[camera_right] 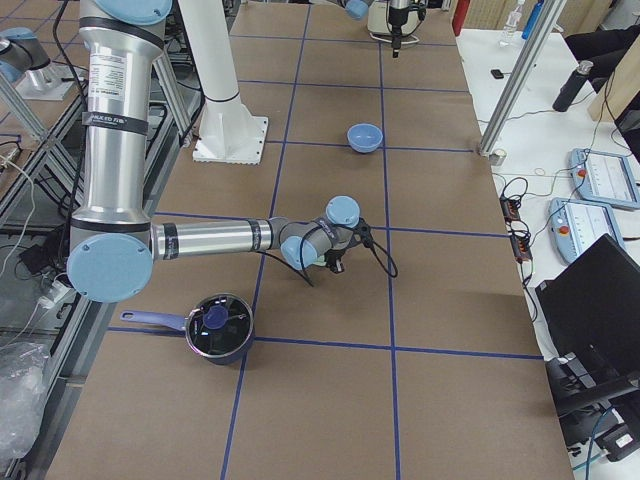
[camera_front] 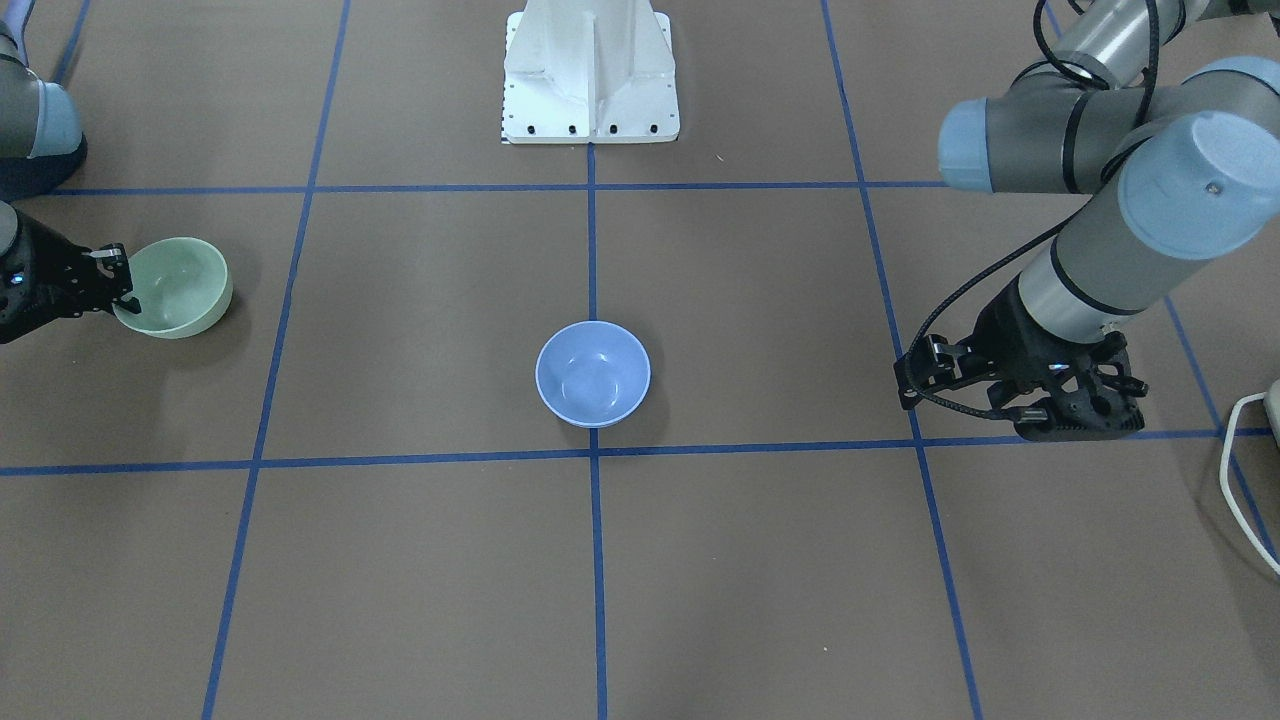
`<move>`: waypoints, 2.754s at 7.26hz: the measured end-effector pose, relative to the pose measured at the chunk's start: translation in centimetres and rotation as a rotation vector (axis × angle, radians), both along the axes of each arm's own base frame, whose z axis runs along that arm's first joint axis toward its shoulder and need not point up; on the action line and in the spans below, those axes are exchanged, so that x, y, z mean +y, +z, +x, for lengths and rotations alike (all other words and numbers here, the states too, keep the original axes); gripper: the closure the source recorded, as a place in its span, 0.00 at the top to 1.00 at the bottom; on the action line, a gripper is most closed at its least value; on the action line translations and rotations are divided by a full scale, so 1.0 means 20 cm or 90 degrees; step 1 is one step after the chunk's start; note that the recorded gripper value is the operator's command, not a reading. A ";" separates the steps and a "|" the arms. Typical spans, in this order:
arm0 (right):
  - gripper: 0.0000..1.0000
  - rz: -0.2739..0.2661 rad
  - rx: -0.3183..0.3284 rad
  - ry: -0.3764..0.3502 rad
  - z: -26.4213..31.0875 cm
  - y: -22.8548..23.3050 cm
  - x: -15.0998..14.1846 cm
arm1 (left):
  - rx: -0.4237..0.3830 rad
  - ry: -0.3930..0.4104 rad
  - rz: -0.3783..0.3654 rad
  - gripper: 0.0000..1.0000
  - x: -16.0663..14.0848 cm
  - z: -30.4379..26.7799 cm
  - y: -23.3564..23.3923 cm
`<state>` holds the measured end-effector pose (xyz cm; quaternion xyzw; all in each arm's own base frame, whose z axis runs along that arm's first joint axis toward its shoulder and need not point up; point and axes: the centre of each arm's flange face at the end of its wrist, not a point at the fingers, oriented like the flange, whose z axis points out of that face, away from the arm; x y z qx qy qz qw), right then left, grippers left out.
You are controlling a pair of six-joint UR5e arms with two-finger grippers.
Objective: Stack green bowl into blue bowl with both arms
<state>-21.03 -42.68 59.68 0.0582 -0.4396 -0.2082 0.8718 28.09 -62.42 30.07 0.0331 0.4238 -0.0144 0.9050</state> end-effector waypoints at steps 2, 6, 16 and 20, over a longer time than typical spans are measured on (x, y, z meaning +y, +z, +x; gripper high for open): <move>0.12 0.003 -0.002 0.000 -0.01 -0.02 -0.02 | -0.001 0.000 0.000 0.97 0.00 0.00 0.00; 0.12 0.000 -0.022 0.022 -0.04 -0.14 -0.10 | -0.001 0.000 0.001 0.97 0.00 0.00 0.00; 0.12 -0.110 -0.014 0.119 -0.99 -1.68 -0.63 | 0.001 -0.001 0.005 0.97 -0.02 0.01 0.07; 0.13 -0.101 -0.014 0.123 -1.37 -1.85 -0.69 | 0.001 0.000 0.006 0.97 -0.03 0.02 0.14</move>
